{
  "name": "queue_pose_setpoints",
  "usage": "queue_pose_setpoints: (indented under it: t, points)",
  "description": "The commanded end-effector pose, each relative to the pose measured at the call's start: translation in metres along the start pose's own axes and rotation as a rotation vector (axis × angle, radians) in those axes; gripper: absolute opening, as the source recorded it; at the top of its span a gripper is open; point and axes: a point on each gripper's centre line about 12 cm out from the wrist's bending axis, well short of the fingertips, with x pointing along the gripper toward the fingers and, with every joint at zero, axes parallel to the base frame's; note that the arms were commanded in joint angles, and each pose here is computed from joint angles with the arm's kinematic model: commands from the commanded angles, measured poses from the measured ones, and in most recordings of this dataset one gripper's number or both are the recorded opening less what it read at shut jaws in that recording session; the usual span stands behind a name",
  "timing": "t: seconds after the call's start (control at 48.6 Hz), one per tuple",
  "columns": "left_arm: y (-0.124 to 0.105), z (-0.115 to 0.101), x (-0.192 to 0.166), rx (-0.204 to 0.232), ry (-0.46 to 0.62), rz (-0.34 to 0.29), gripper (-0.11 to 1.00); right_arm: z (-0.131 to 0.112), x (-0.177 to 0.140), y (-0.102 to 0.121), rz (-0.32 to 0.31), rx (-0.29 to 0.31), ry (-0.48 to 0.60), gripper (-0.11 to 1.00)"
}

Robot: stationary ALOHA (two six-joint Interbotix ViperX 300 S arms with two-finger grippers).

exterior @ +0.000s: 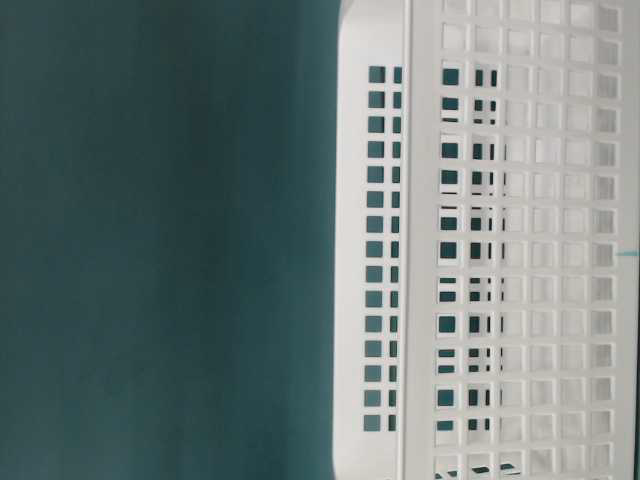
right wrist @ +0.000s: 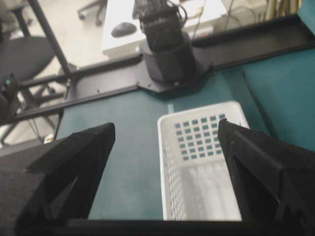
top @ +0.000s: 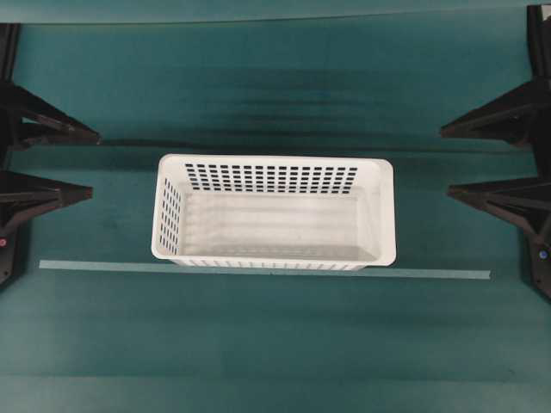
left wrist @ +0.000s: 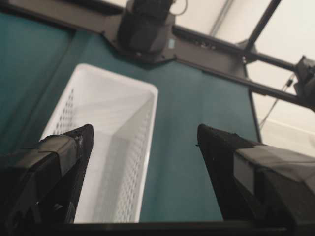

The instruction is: Lift the white basket with both hands.

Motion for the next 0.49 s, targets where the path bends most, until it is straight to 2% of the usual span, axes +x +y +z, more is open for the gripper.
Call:
queue_pose_setpoints:
  t: [0.0,0.474]
  points:
    - [-0.0030,0.0062,0.0000,0.005,-0.019,-0.012,0.91,0.0036,-0.0003,0.0012,0.005,-0.003,-0.016,0.90]
    - [-0.0067,0.0044,-0.0024,0.009,-0.018,-0.032,0.91,0.0035,-0.0021,0.0025,0.012,-0.011,-0.019,0.90]
